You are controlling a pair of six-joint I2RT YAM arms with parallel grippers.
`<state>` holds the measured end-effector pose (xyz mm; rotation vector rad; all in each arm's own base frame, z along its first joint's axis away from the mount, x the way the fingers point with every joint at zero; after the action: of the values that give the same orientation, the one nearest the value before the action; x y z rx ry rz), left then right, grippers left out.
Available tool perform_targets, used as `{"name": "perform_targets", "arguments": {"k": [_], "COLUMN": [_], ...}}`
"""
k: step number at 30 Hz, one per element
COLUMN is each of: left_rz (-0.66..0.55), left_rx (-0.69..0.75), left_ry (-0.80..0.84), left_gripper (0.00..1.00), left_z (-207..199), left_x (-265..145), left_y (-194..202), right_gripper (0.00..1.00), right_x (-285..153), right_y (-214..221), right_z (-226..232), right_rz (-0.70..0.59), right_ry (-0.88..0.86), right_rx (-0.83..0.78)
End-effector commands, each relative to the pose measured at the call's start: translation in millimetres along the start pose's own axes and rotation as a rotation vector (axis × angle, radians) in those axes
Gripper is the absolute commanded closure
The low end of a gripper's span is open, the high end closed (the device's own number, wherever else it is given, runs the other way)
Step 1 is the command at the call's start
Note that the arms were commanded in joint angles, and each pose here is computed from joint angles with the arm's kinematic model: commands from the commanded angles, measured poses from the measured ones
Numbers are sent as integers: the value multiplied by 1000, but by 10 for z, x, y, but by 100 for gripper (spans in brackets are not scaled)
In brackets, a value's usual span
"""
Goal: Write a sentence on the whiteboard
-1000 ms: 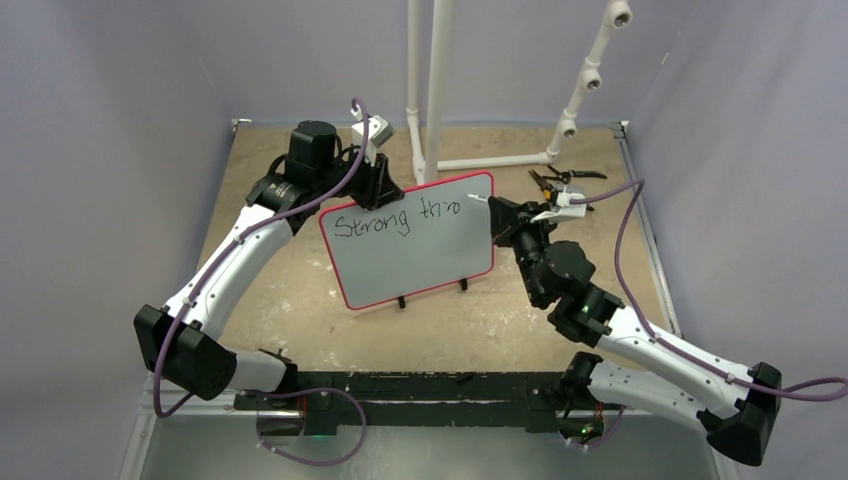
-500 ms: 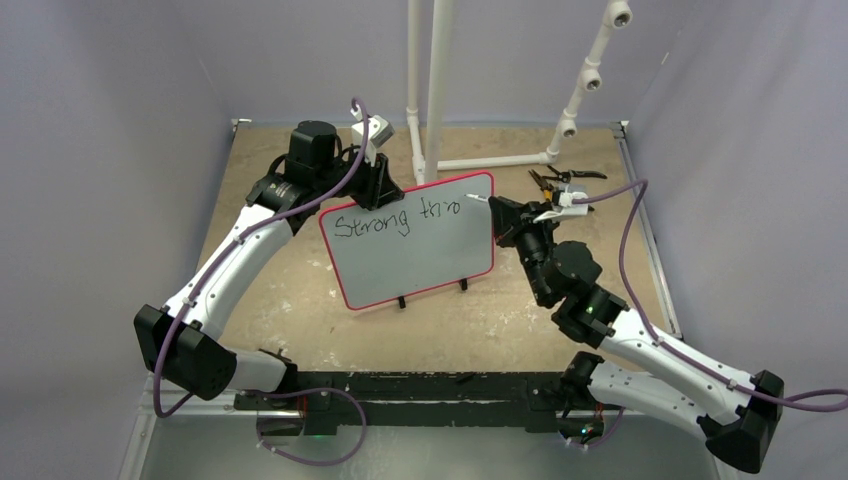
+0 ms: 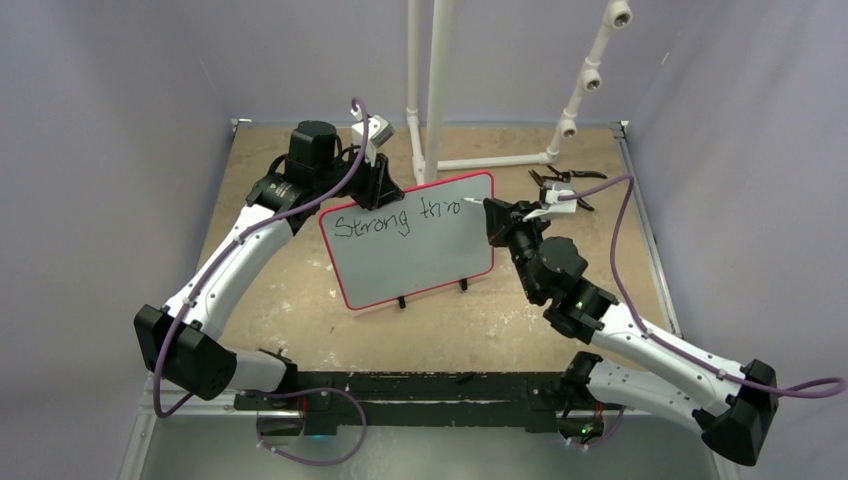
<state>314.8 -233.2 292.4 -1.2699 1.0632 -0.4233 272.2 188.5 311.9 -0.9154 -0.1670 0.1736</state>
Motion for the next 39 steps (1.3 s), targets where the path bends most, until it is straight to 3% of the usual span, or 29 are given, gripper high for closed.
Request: {"name": "perform_targets", "arguments": {"k": [1, 27, 39], "left_rz": [69, 64, 63], "left_rx": [-64, -58, -58], "left_ry": [5, 10, 11], "left_gripper": [100, 100, 100], "left_z": [-25, -12, -12], "left_x": [29, 60, 57], "left_y": [191, 170, 162], "right_gripper": [100, 100, 100], "right_x": [25, 30, 50], "right_y": [-78, 226, 76], "right_z": [-6, -237, -220], "right_rz": [-30, 52, -1], "right_ry": [23, 116, 133], "right_rx": [17, -24, -16]}}
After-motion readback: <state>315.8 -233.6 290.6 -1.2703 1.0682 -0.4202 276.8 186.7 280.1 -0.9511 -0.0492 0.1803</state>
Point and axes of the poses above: each gripper's point midway between its finger pads, its own x axis out along the fingers, its own z axis along the line the jaws close on, y = z × x, the point moved 1 cm from there along -x, back along the fingers, and after that the axes turned 12 degrees about x, right-handed, at the moved point
